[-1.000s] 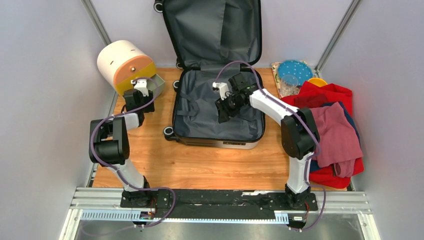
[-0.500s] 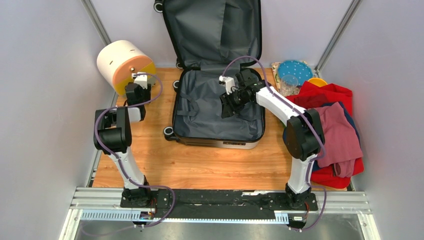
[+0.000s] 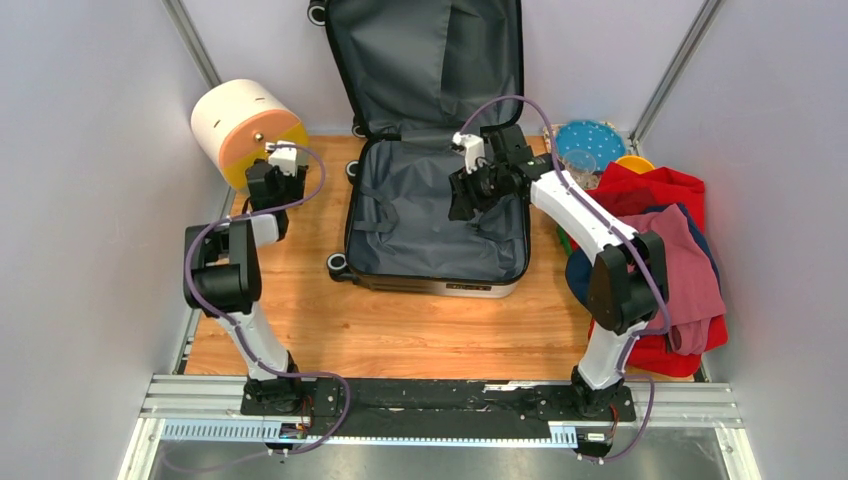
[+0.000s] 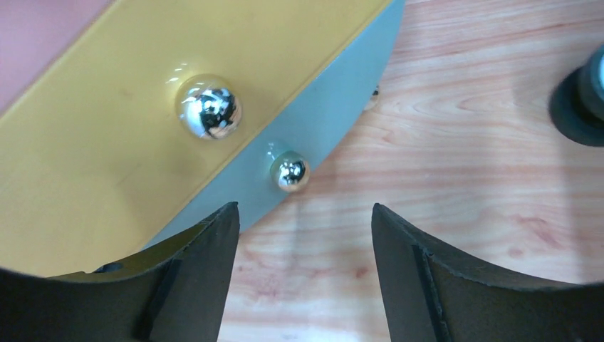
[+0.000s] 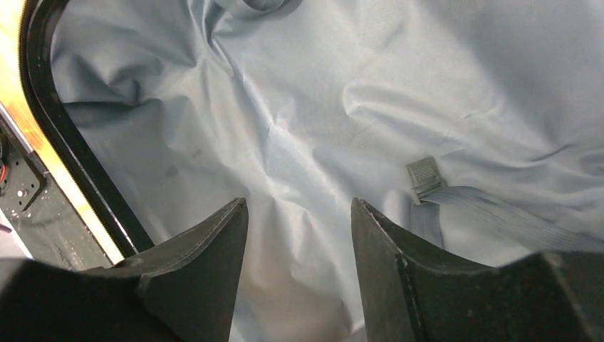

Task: Open, take out, and arrange the luggage

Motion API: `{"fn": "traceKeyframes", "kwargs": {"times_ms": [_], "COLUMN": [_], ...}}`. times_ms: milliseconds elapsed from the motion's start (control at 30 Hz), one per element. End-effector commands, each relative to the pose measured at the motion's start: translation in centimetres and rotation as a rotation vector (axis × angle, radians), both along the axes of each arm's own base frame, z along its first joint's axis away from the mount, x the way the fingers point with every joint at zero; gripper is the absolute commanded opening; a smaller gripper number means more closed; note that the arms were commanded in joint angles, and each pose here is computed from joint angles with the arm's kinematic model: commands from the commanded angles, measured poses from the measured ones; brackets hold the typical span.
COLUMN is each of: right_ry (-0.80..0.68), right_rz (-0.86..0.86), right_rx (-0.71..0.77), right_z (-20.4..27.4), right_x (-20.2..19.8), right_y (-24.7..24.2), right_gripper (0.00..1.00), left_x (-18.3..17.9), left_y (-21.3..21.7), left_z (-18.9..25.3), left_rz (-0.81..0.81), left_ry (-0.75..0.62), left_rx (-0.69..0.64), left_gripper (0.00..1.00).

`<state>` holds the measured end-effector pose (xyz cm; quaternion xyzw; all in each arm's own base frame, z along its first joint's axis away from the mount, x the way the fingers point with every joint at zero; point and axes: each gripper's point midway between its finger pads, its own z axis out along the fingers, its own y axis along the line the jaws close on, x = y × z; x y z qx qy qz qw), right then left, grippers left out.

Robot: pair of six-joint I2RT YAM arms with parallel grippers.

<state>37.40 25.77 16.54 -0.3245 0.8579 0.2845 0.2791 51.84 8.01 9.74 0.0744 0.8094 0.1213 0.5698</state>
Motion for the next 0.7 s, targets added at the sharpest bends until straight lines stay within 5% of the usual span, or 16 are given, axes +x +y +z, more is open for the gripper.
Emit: {"fn": "traceKeyframes", "kwargs": {"times_ms": [0,200,433,667], "right_ry": [-0.203,-0.334,-0.382,-0.238], "right_rz": [-0.056,-0.144,-0.356,-0.469], "right_rx": [0.079,0.079,0.064,0.161], "right_z": [7.0,10.9,13.2,11.1], "right_x": [2.3,3.5,4.7,5.1], "right_y": [-0.7,-3.5,-8.7,-12.7], "right_gripper": [0.59,0.66,0.89,0.93], "left_x": [-1.8,-4.6,-7.3,-7.4], "left_y": [-1.4,-2.3,-6.5,-11.6], "left_z": [4.7,5.5,6.8,10.0], "left_rz": [-0.070,-0.040,-0.141,-0.328], "left_ry": [-0.055,0.090,0.282,0.321], "left_rx": [0.007,-0.107,-0.322,-0.471], "left_gripper": [0.79,0.81,0.82,0.84]}}
